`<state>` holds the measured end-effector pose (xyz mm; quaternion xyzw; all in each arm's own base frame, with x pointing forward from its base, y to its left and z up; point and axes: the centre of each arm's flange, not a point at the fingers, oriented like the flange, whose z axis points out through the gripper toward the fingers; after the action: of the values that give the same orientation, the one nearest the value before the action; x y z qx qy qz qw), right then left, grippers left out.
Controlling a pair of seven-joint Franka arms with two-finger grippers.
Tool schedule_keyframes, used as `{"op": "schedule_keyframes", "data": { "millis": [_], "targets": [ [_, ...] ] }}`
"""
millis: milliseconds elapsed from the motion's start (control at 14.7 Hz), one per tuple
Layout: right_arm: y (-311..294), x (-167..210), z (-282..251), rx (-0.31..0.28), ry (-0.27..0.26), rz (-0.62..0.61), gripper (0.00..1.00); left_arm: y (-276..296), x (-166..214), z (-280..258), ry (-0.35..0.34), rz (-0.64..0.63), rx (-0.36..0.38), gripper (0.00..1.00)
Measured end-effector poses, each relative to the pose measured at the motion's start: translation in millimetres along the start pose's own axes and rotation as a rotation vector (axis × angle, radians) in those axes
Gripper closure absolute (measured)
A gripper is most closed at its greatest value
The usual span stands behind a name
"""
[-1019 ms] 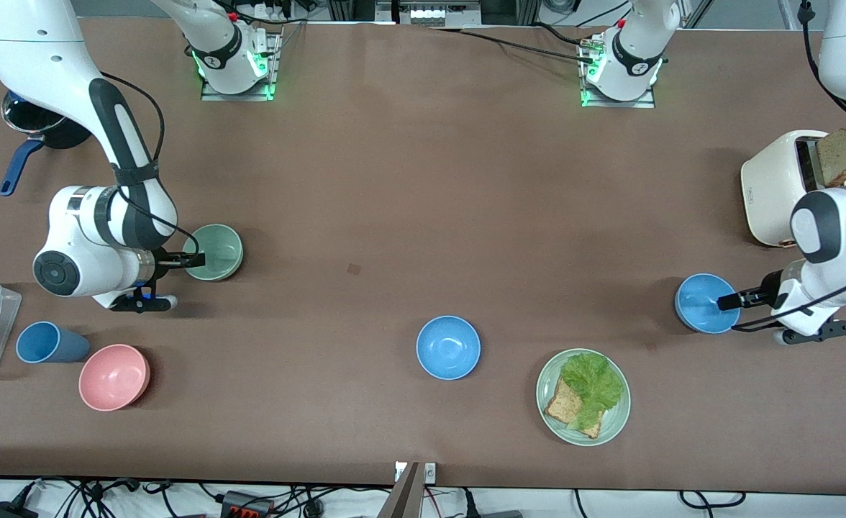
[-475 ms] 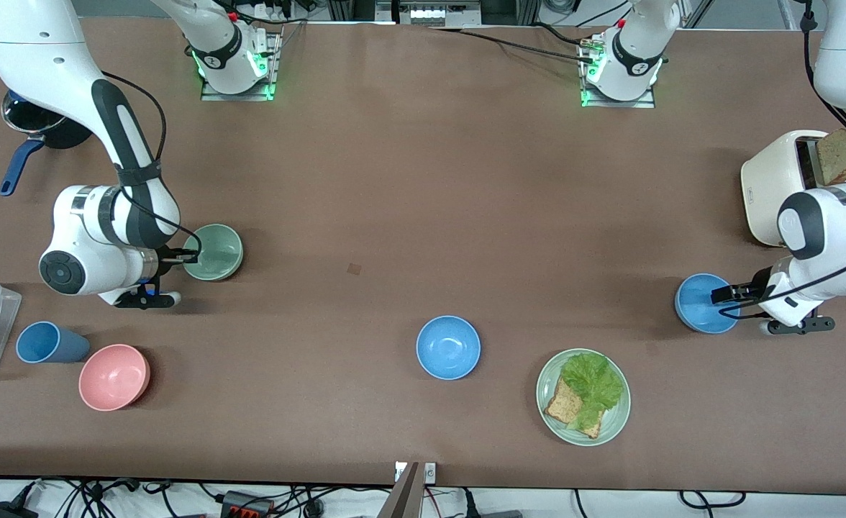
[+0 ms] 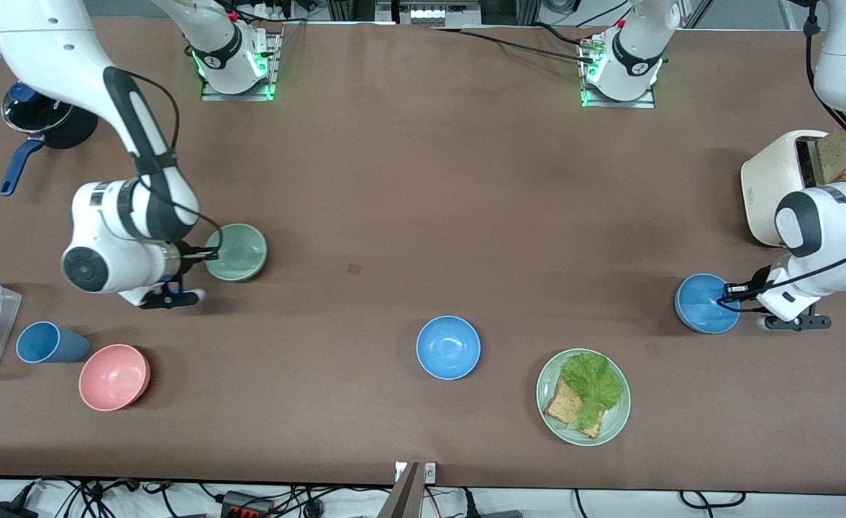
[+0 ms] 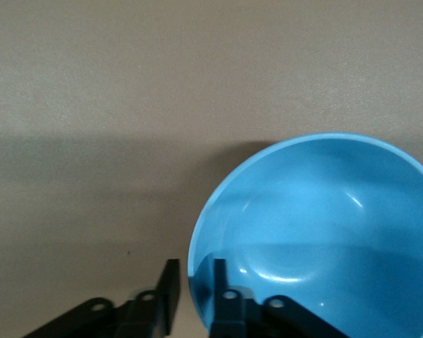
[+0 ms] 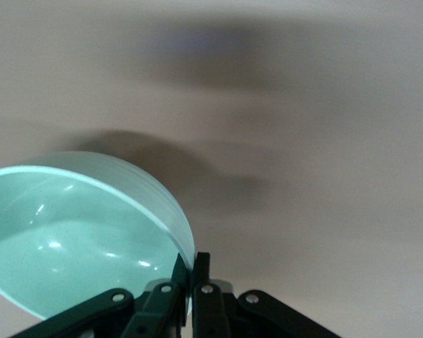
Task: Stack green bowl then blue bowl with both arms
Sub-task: 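Grasp the green bowl with the right gripper while the left grasps the blue bowl, then set the green bowl down mid-table while the left gripper lifts the blue bowl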
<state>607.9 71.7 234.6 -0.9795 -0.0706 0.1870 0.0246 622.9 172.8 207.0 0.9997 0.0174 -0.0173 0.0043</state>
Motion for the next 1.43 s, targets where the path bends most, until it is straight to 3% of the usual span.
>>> {"op": "schedule_keyframes", "data": {
  "millis": [68, 204, 340, 543, 883, 1290, 1426],
  "targets": [
    [-29.1, -2.0, -10.3, 0.013, 0.011, -0.034, 0.96, 0.7, 0.1, -0.4, 0.000, 0.003, -0.001, 0.80],
    [-88.4, -11.2, -27.9, 0.037, 0.026, -0.071, 0.96, 3.7, 0.1, -5.5, -0.011, 0.013, -0.004, 0.93],
    [-141.8, -21.5, -31.8, 0.047, 0.026, -0.079, 0.96, 10.3, -1.4, -19.7, -0.038, 0.027, -0.011, 0.96],
    [-218.5, -37.7, -22.6, 0.035, 0.029, -0.085, 0.96, 38.9, -4.8, -59.8, -0.094, 0.063, -0.030, 0.96],
    [-330.3, -54.6, 32.9, 0.039, 0.081, -0.025, 0.96, 106.8, -19.5, -145.5, -0.141, 0.096, -0.027, 0.96],
    [-367.8, -63.3, 77.0, 0.037, 0.054, 0.065, 0.96, 187.7, -32.6, -193.9, -0.178, 0.057, -0.033, 0.96],
    [-382.8, -68.3, 81.7, 0.067, 0.057, 0.078, 0.96, 196.7, -33.0, -200.7, -0.180, 0.051, -0.034, 0.96]
  ]
}}
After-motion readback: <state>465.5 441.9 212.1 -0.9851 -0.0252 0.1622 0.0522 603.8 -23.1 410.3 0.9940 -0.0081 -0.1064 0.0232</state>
